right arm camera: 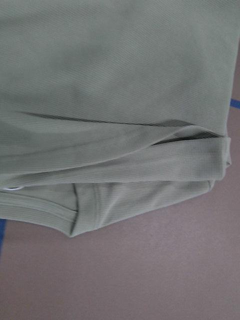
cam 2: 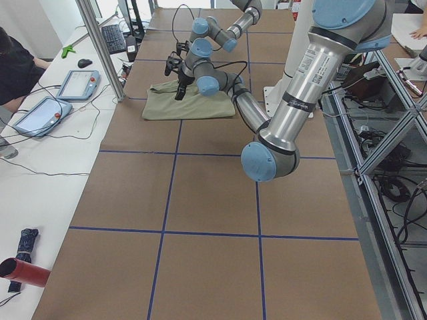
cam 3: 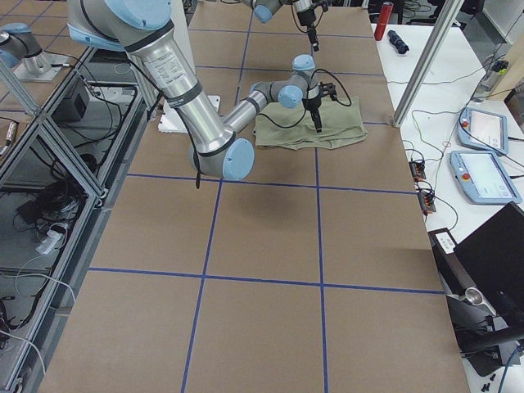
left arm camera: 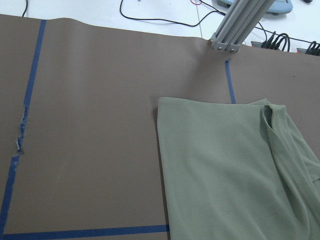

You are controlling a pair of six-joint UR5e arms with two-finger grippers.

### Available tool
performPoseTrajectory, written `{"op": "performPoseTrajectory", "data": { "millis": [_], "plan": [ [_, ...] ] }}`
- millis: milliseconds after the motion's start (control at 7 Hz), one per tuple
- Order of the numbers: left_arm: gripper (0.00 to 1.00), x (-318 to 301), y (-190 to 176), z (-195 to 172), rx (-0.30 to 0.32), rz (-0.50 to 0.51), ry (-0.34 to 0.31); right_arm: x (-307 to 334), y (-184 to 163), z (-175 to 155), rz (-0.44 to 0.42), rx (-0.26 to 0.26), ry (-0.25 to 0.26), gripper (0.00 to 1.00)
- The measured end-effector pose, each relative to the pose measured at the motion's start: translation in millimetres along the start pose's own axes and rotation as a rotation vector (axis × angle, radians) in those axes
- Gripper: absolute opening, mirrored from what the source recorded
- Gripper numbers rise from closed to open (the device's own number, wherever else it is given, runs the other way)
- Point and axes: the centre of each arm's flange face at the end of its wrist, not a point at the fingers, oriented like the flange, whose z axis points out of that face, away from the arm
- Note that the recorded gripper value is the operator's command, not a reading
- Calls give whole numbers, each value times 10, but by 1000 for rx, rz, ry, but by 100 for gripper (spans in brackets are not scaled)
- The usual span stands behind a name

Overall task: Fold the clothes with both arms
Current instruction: 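Move the right gripper to the shirt's far corner and grasp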

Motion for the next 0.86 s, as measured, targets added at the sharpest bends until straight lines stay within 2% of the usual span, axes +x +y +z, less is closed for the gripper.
{"op": "performPoseTrajectory", "data": {
  "millis": [143, 286, 429, 714, 857],
  "plan": [
    [99, 29, -5, -34, 6, 2, 7, -27, -278, 195, -5, 5, 21, 100],
    [99, 42, -8, -54, 10, 3, 11, -68, -501, 310, -8, 12, 34, 95],
    [99, 55, -11, -76, 14, 5, 14, -122, -659, 415, -10, 22, 46, 79],
    [99, 77, -14, -107, 19, 6, 20, -253, -876, 601, -17, 45, 57, 38],
    [99, 92, -13, -132, 21, 4, 25, -299, -919, 639, -19, 48, 55, 22]
  ]
}}
